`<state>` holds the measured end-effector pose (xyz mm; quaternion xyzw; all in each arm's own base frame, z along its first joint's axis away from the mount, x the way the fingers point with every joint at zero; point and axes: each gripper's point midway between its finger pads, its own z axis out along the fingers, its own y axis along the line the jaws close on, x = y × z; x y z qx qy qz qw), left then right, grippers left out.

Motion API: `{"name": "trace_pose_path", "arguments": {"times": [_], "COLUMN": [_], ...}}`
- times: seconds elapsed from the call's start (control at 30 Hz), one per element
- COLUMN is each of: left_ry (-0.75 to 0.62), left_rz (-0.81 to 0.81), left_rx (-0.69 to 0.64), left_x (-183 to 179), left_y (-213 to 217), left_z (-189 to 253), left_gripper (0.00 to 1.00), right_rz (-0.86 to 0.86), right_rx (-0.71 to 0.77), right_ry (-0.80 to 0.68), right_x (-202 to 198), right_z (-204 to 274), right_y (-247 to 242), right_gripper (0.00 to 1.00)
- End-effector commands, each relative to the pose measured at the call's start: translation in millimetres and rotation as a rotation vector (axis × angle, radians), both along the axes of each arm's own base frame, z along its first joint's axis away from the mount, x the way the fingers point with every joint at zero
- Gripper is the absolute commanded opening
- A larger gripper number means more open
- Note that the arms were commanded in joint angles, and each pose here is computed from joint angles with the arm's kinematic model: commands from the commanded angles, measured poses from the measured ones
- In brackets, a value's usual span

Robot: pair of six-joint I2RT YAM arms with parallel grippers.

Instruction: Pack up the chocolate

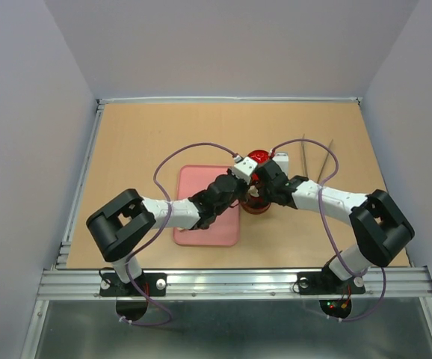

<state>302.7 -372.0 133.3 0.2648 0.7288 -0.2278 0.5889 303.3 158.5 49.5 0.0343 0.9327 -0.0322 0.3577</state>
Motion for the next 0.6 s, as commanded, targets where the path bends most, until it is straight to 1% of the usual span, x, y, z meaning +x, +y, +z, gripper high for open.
{"name": "trace_pose_path", "arguments": {"times": [0.0, 0.1, 0.27, 0.43, 0.57], "left_ry": [0.064, 0.125, 0.178, 0.238, 0.268], "left_rz": [0.023, 0.037, 0.083, 0.098, 0.114], "left_rx": [-0.018, -0.028, -0.009, 0.010, 0.021], "left_x": [-12, -17, -16, -17, -16], "left_y": [-2, 1, 6, 2, 1], "left_z": [-11, -26, -47, -66, -75], "left_gripper": [0.00, 0.00, 0.00, 0.00, 0.00], "right_rz": [-0.006, 0.017, 0.043, 0.025, 0.033], "right_rx": [0.063, 0.086, 0.099, 0.088, 0.103], "right_ry": [-0.142, -0.161, -0.195, -0.228, -0.265], "right_x": [26, 29, 33, 50, 76], "right_z": [47, 60, 78, 93, 105], "right_y": [11, 17, 21, 11, -1], "right_gripper": [0.20, 0.28, 0.39, 0.39, 0.38]}}
